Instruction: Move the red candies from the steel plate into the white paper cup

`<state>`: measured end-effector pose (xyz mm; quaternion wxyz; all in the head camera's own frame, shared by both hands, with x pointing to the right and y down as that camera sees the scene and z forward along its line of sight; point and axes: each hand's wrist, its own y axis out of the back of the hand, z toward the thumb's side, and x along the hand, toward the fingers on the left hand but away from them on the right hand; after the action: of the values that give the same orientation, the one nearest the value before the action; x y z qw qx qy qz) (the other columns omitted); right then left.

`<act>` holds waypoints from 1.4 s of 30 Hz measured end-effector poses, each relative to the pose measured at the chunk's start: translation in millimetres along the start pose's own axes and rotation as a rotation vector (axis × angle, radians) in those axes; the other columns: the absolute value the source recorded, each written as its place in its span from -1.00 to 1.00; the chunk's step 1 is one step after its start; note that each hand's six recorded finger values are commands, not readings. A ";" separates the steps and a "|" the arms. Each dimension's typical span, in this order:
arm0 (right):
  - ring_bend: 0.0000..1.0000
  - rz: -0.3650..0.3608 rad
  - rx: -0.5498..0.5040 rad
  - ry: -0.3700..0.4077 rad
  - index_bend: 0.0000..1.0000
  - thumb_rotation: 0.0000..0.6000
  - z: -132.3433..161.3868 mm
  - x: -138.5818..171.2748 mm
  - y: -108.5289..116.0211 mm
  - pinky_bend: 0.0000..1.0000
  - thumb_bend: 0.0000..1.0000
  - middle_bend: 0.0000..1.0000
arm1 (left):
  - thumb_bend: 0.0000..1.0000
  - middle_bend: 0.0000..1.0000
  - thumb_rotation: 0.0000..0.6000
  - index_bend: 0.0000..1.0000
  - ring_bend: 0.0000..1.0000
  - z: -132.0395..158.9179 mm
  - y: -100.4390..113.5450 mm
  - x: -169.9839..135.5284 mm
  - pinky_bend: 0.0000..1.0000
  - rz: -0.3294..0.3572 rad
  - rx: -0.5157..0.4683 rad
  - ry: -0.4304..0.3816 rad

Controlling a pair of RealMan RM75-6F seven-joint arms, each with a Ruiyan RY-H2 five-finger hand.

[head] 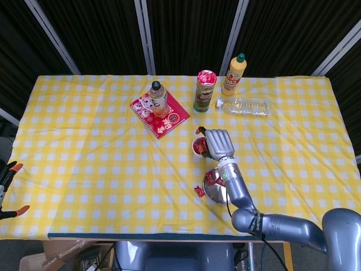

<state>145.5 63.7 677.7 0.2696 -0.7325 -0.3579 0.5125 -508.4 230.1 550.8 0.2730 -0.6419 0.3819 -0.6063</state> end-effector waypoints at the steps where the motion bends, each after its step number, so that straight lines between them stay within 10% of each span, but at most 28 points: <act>1: 0.71 -0.002 -0.003 0.001 -0.33 1.00 -0.2 2.4 1.3 0.94 0.02 0.65 | -0.96 -1.00 1.00 -1.00 -1.00 0.0 0.1 -0.1 -1.00 0.002 0.000 0.000; 23: 0.71 0.174 0.067 0.097 -0.23 1.00 -7.9 106.2 -57.0 0.94 -0.13 0.65 | -0.96 -1.00 1.00 -1.00 -1.00 3.4 1.7 -2.8 -1.00 0.037 0.035 -0.013; 42: 0.71 0.231 0.089 0.123 -0.18 1.00 5.8 110.2 -100.3 0.94 -0.20 0.65 | -0.96 -1.00 1.00 -1.00 -1.00 1.3 1.4 -1.4 -1.00 0.032 0.043 0.001</act>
<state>139.2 212.1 690.7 0.2626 -0.7862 -0.2307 0.5095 -507.3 230.4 548.7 0.2962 -0.6294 0.3790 -0.6103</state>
